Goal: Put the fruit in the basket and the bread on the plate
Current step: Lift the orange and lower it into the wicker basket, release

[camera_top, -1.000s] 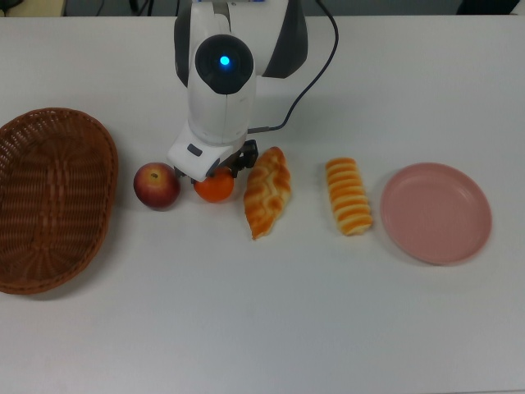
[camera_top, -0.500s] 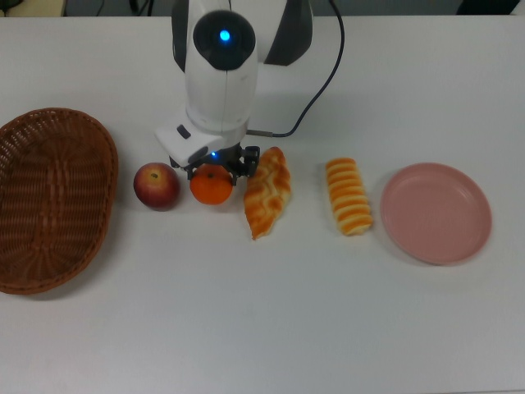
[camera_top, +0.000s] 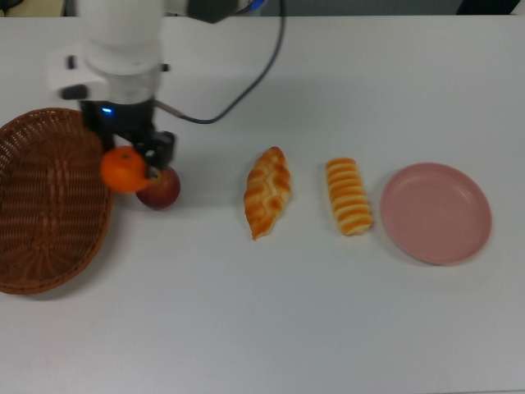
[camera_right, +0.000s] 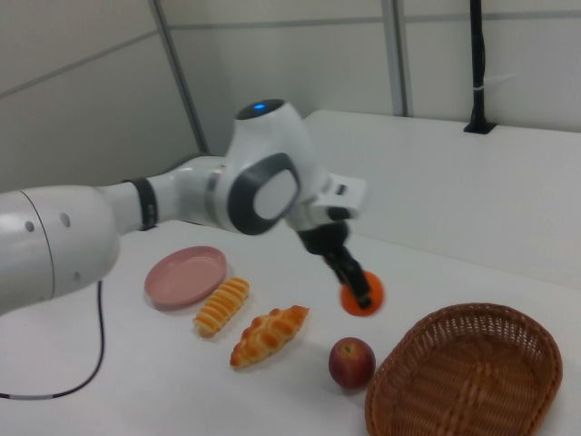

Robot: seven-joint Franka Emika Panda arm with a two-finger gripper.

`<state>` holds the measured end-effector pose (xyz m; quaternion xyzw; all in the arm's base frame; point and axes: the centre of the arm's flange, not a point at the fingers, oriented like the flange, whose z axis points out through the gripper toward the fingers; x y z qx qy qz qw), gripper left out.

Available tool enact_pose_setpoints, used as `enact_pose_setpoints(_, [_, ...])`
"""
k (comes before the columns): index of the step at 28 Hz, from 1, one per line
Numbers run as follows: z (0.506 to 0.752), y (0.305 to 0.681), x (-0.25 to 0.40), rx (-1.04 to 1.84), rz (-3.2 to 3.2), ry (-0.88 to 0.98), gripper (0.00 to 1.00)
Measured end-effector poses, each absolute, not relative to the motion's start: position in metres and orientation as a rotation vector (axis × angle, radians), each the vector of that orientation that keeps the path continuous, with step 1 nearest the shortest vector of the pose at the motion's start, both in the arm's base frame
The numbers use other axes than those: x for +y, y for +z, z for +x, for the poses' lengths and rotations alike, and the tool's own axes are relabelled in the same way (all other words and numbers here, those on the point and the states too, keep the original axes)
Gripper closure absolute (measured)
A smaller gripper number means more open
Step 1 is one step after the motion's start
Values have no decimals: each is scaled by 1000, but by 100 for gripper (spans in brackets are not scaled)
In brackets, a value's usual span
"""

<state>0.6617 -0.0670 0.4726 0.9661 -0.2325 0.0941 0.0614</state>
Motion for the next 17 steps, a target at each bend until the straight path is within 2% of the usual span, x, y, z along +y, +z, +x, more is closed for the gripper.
enact_pose_setpoints(6, [656,452,-136,-807,2862,243,23])
enact_pose_setpoints(9, [660,438,-162,-834,2840,287,23])
enact_pose_setpoints(17, [669,391,-188,-819,2814,308,23])
